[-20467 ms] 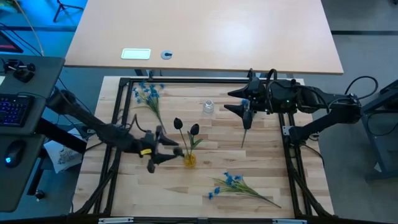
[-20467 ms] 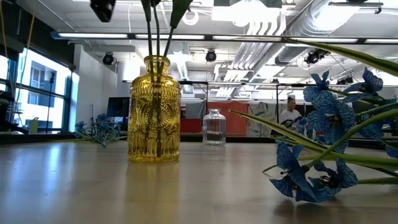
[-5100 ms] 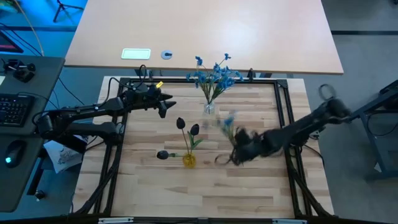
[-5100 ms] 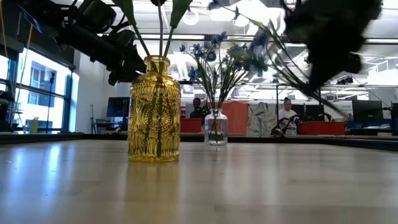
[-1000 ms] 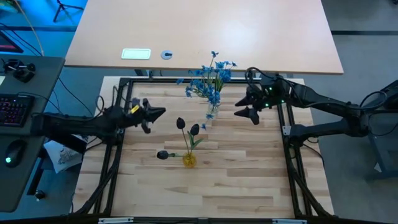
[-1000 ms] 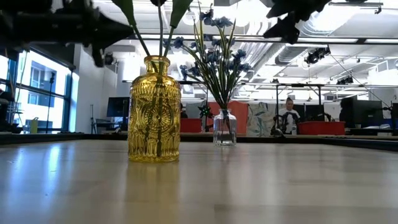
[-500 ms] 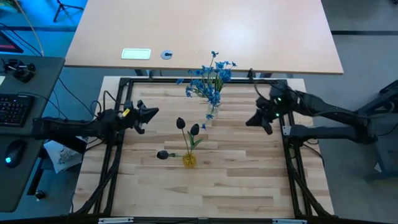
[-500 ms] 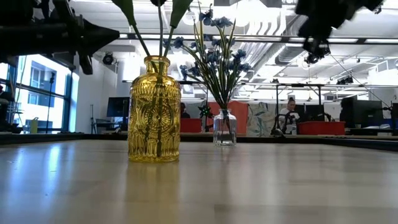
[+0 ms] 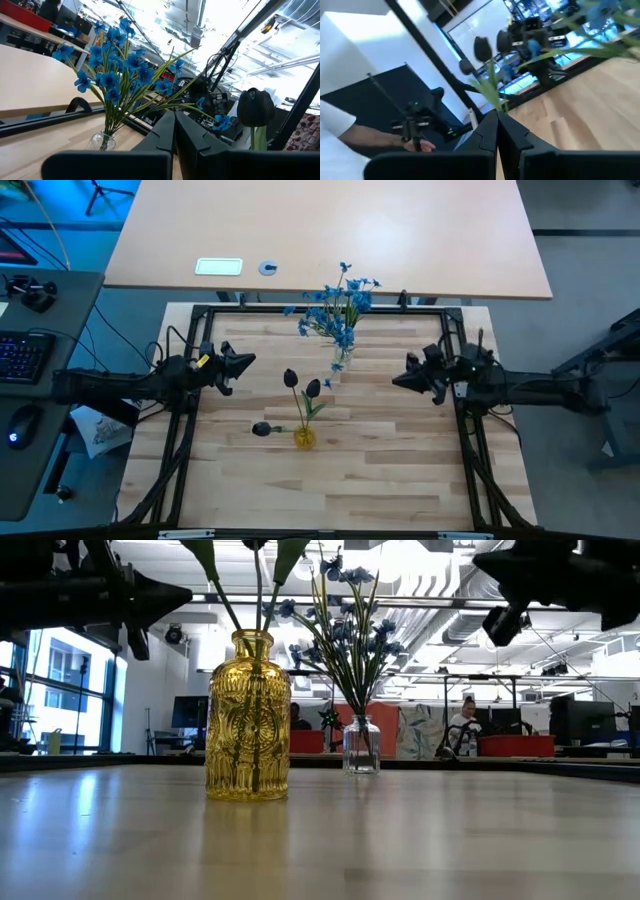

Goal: Sort flowers into vase by color
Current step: Return to Home Position

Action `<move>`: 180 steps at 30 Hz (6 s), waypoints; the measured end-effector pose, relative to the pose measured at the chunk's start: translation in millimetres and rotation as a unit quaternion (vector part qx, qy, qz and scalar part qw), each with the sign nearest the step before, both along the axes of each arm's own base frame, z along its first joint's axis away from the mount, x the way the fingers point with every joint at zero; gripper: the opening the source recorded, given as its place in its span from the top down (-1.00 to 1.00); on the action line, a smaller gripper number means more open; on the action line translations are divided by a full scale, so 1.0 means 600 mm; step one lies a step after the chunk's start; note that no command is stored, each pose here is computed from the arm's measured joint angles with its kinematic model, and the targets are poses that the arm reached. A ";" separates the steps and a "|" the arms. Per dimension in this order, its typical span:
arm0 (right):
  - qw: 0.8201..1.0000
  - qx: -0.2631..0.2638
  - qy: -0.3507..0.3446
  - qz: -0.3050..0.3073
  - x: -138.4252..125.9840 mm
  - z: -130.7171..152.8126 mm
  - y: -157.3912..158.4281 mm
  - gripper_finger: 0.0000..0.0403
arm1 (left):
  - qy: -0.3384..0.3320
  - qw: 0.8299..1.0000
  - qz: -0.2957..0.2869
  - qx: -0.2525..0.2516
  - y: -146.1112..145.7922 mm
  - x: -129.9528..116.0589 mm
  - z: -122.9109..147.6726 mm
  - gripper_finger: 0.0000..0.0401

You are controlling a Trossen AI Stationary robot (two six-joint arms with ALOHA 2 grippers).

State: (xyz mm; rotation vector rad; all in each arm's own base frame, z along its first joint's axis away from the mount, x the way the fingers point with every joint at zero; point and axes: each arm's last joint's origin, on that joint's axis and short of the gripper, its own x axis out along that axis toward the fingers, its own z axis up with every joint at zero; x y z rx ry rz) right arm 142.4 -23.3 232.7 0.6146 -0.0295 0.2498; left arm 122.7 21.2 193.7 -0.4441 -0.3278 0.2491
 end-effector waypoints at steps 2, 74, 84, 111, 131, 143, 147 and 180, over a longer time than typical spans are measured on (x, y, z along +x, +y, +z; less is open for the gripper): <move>1.000 -0.004 -0.008 0.014 0.000 -0.013 0.012 1.00 | 0.000 1.000 0.000 0.000 0.000 0.000 0.000 1.00; 0.999 -0.045 0.015 0.000 -0.076 -0.102 0.043 1.00 | -0.089 0.996 0.006 0.011 -0.007 -0.061 0.023 1.00; 0.999 -0.045 0.015 0.000 -0.076 -0.102 0.043 1.00 | -0.051 0.997 -0.026 0.045 -0.019 -0.056 0.015 1.00; 0.999 -0.045 0.015 0.002 -0.076 -0.102 0.043 1.00 | 0.154 0.973 -0.063 0.161 -0.026 -0.042 -0.041 1.00; 0.999 -0.045 0.015 0.001 -0.076 -0.102 0.043 1.00 | 0.155 0.973 -0.063 0.160 -0.026 -0.042 -0.041 1.00; 0.999 -0.045 0.016 0.000 -0.076 -0.102 0.043 1.00 | 0.155 0.973 -0.063 0.160 -0.026 -0.042 -0.041 1.00; 0.999 -0.045 0.016 0.000 -0.076 -0.102 0.043 1.00 | 0.155 0.973 -0.063 0.160 -0.026 -0.042 -0.041 1.00; 0.999 -0.045 0.015 0.002 -0.076 -0.102 0.043 1.00 | 0.155 0.973 -0.063 0.160 -0.026 -0.042 -0.041 1.00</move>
